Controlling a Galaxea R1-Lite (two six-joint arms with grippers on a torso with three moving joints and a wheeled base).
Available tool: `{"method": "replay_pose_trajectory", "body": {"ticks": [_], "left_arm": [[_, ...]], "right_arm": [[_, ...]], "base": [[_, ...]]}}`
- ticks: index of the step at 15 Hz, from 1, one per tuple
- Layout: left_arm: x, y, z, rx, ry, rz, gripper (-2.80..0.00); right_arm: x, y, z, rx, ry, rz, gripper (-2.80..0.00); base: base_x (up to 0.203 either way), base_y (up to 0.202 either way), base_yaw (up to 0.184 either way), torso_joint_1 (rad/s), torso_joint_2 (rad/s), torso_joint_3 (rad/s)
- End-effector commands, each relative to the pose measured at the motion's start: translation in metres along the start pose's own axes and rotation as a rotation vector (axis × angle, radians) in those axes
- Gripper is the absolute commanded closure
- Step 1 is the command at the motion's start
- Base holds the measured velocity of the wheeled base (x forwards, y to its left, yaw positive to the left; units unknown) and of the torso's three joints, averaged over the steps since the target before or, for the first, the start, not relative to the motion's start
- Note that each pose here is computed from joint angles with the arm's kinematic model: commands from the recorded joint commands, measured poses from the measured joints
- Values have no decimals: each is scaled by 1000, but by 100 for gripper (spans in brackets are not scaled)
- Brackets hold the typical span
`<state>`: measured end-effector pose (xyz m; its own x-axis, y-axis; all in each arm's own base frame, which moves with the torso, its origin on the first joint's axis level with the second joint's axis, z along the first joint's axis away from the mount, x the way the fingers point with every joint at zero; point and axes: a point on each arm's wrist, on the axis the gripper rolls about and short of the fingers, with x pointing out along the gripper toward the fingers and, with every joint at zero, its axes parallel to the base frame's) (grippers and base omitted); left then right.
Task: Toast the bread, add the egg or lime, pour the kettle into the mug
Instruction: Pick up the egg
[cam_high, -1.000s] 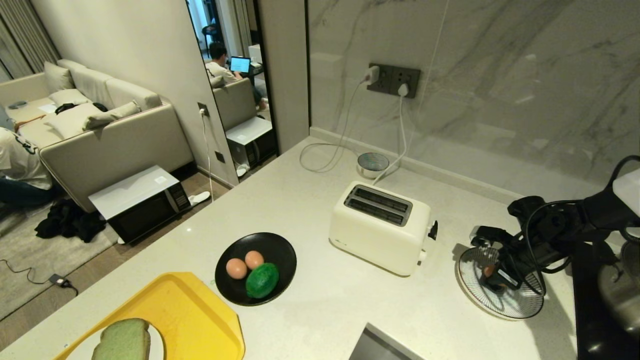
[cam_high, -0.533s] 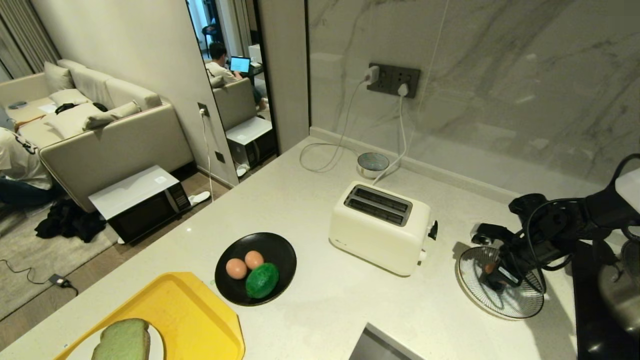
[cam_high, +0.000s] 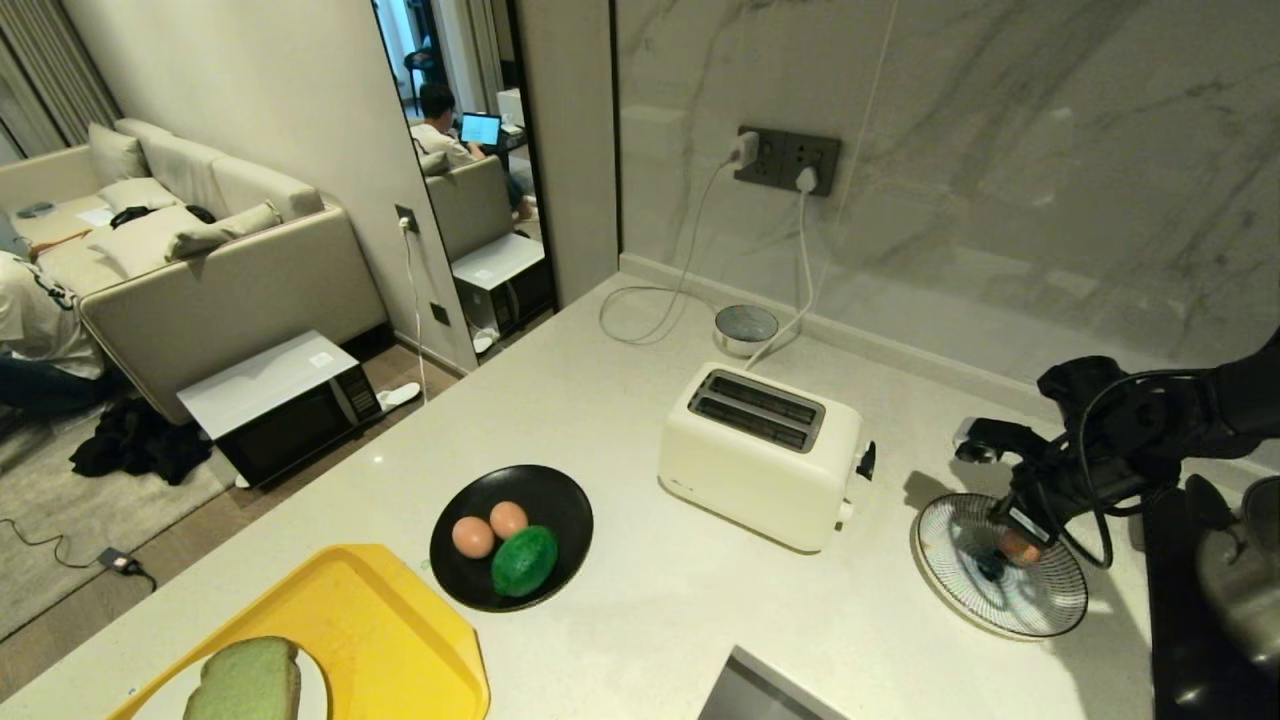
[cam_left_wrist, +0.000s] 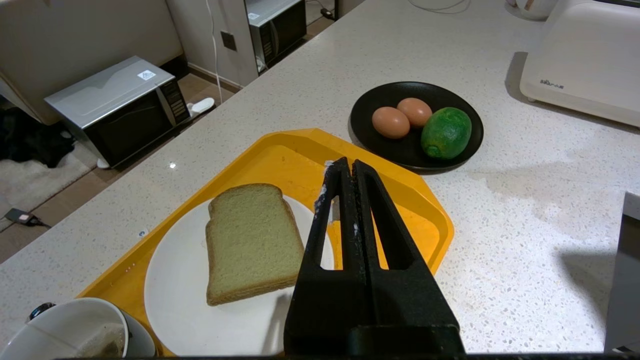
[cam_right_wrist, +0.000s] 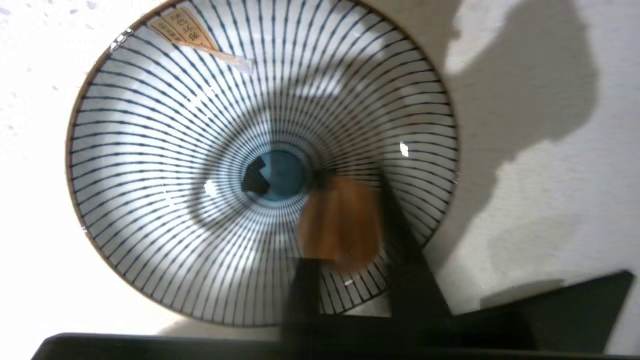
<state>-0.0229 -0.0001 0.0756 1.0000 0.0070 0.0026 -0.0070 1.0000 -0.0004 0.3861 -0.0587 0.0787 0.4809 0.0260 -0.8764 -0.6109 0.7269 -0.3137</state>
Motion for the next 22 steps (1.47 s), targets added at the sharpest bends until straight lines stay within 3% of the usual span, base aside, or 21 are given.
{"method": "replay_pose_trajectory", "body": {"ticks": [1,7,9,11,15,16,17,20,22], "left_arm": [[0,0,0,0,-1,1,0],[0,0,0,-1,-1,1,0],[0,0,0,-1,-1,1,0],[0,0,0,0,-1,1,0],[0,0,0,-1,-1,1,0],[0,0,0,-1,-1,1,0],[0,0,0,0,-1,1,0],[0,0,0,0,-1,1,0],[0,0,0,0,-1,1,0]], "right_arm": [[-24,-1,4,-9,-29,-35,0],[-37,4,0,-3,-6,-55,0],[-40,6,-3,49,25,-53,0],[-43,11,-6,144,79,-17,0],[-33,24,7,469,156,-56,0],[-30,26,9,537,173,-76,-36],[-28,27,8,589,195,-95,-280],[-16,28,2,719,263,-117,-280],[-12,22,-10,758,304,-148,-280]], "base": [[0,0,0,0,0,0],[0,0,0,0,0,0],[0,0,0,0,0,0],[0,0,0,0,0,0],[0,0,0,0,0,0],[0,0,0,0,0,0],[0,0,0,0,0,0],[0,0,0,0,0,0],[0,0,0,0,0,0]]}}
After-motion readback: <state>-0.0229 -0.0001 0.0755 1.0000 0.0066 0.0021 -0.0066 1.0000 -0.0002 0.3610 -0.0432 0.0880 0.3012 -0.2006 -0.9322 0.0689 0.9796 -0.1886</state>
